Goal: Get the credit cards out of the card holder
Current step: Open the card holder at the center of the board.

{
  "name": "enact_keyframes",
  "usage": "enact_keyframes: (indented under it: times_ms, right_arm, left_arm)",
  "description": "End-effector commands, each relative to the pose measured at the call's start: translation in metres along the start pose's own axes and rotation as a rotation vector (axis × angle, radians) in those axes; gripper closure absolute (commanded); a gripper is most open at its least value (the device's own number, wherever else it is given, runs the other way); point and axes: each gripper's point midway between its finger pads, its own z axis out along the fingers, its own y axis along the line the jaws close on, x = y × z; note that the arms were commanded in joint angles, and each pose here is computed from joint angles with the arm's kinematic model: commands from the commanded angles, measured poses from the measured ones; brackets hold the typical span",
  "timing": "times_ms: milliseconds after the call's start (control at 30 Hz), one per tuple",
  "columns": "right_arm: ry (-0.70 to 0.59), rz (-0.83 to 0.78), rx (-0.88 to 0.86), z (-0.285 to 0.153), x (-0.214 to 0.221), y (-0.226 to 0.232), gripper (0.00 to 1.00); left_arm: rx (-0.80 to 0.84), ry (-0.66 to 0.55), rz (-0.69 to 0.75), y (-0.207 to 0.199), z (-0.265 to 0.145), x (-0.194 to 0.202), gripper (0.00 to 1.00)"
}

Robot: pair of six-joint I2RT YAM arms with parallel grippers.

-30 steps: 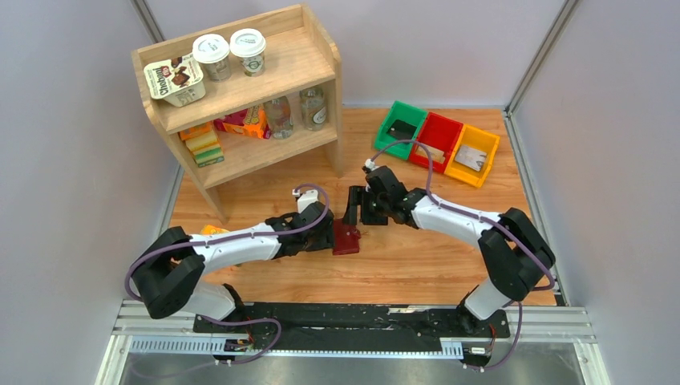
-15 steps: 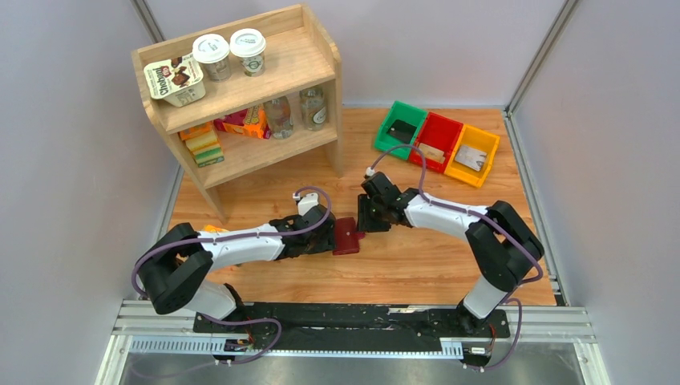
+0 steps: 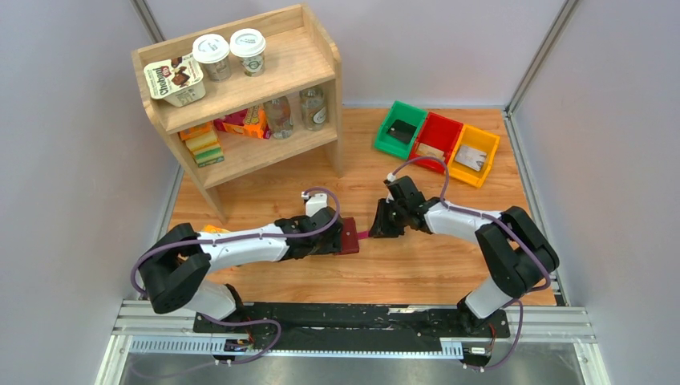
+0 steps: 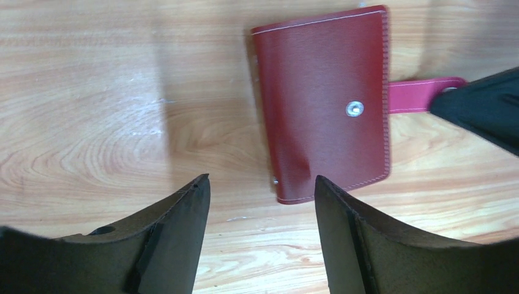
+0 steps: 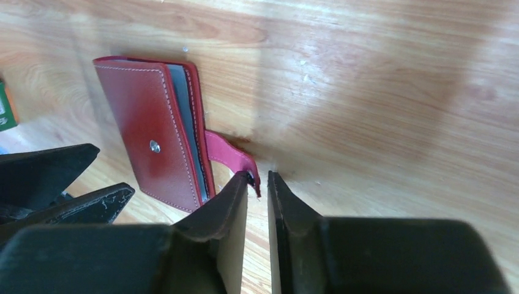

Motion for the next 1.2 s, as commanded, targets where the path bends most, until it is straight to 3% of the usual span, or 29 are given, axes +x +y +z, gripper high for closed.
enact_keyframes:
  times_ms: [0, 100, 367, 800, 1167]
  right_arm:
    - [-0.039, -0.002, -0.200, -0.001, -0.010, 0.028, 0.83]
    - [-0.035, 0.029, -0.269, 0.001, -0.007, 0.028, 1.00]
    - [-0.049, 0.079, -0.371, -0.001, -0.004, 0.034, 1.00]
    - [-0.067, 0.080, -0.346, 0.000, -0.002, 0.027, 1.00]
    - [-0.080, 0.076, -0.330, -0.003, -0.004, 0.026, 1.00]
  left_arm:
    - [-0.023, -0.050, 0.100, -0.017, -0.011, -0.017, 0.27]
    - [-0.052, -0.060, 0.147, -0.024, -0.012, -0.019, 0.23]
    - [-0.179, -0.072, 0.250, -0.031, -0.004, -0.031, 0.18]
    - [-0.277, -0.071, 0.313, -0.051, 0.024, -0.043, 0.14]
    - [-0.346, -0.059, 0.337, -0.034, 0.029, -0.036, 0.21]
